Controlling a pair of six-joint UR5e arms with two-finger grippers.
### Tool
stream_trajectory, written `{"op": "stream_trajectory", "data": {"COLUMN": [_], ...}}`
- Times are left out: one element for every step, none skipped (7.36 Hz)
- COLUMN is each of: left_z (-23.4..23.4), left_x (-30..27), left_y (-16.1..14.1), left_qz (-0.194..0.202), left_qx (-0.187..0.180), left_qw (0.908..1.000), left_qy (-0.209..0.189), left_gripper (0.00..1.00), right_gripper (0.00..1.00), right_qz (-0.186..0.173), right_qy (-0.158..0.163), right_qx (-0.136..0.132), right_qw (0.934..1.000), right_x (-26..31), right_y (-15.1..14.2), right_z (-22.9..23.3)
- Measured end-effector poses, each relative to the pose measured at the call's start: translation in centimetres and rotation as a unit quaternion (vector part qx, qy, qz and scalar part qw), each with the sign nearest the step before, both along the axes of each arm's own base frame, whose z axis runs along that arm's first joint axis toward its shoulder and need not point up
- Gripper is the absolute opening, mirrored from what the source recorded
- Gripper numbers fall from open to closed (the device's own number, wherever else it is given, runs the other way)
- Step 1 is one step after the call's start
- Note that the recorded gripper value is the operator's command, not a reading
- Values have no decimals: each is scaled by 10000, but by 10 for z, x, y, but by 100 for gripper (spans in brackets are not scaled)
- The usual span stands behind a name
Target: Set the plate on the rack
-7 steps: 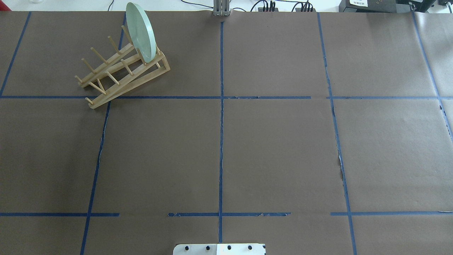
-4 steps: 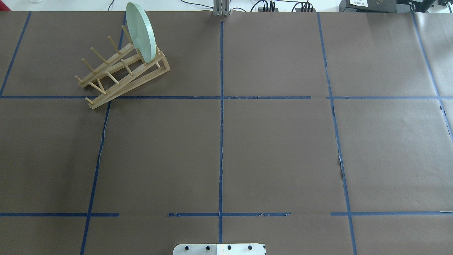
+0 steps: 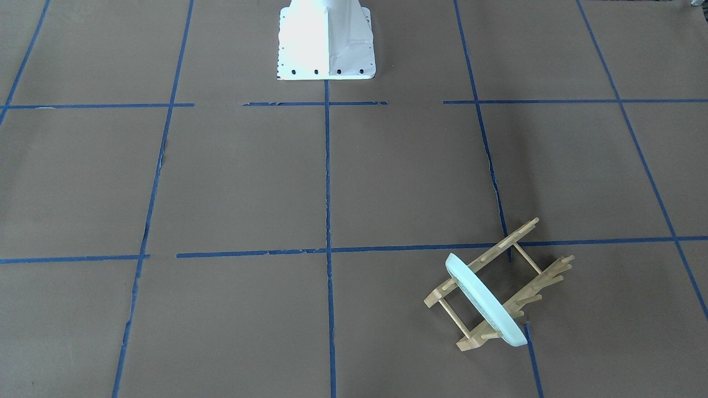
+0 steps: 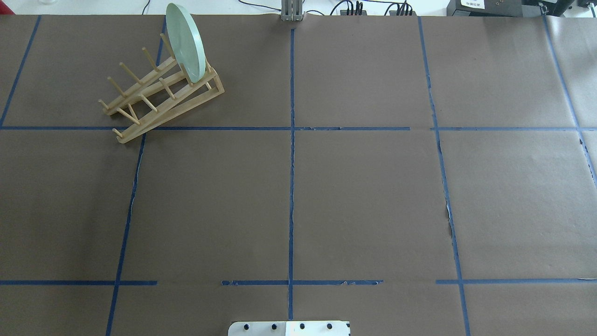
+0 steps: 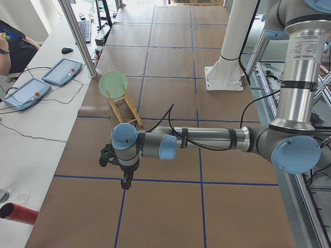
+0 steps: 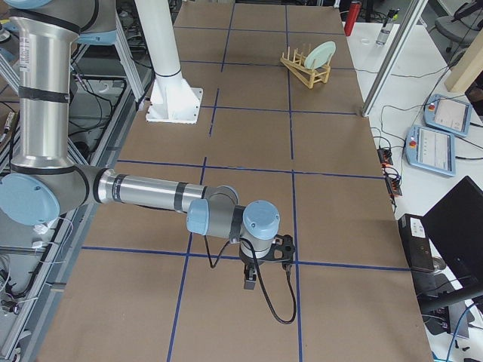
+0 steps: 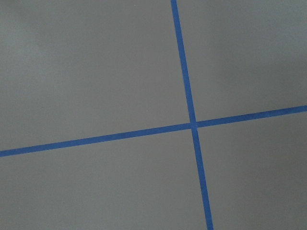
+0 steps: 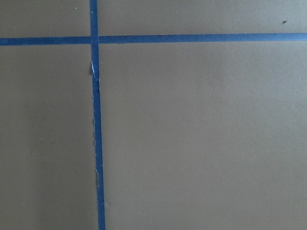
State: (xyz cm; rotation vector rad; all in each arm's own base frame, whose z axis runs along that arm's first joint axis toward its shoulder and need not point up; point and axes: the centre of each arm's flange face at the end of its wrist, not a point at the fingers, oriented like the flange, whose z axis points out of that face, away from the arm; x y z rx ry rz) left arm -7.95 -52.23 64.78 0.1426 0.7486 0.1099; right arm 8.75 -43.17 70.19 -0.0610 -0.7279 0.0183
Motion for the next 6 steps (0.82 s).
{"op": "stream_trajectory", "data": {"left_z": [0, 0, -1, -2, -2, -2], "left_x": [0, 0, 0, 0, 0, 0], "left_y": [0, 0, 0, 0, 0, 0], "left_qz": [-1, -1, -1, 0, 1, 1], "left_qx": [-2, 0, 5, 11, 14, 16], "left_qw": [10000, 10000, 10000, 10000, 10000, 10000], "left_qy": [-1, 0, -3, -3, 5, 9], "left_gripper": [100, 100, 100, 100, 100, 100], "right_gripper": [100, 100, 100, 100, 100, 100], "right_qz": [0, 0, -1, -2, -2, 0], "right_qy": [0, 0, 0, 0, 0, 0], "right_qx": [-2, -3, -3, -3, -3, -3], "right_qw": [10000, 10000, 10000, 10000, 10000, 10000], "right_x": [0, 0, 0, 0, 0, 0], "right_y": [0, 0, 0, 0, 0, 0], "right_z": [0, 0, 0, 0, 0, 0]}}
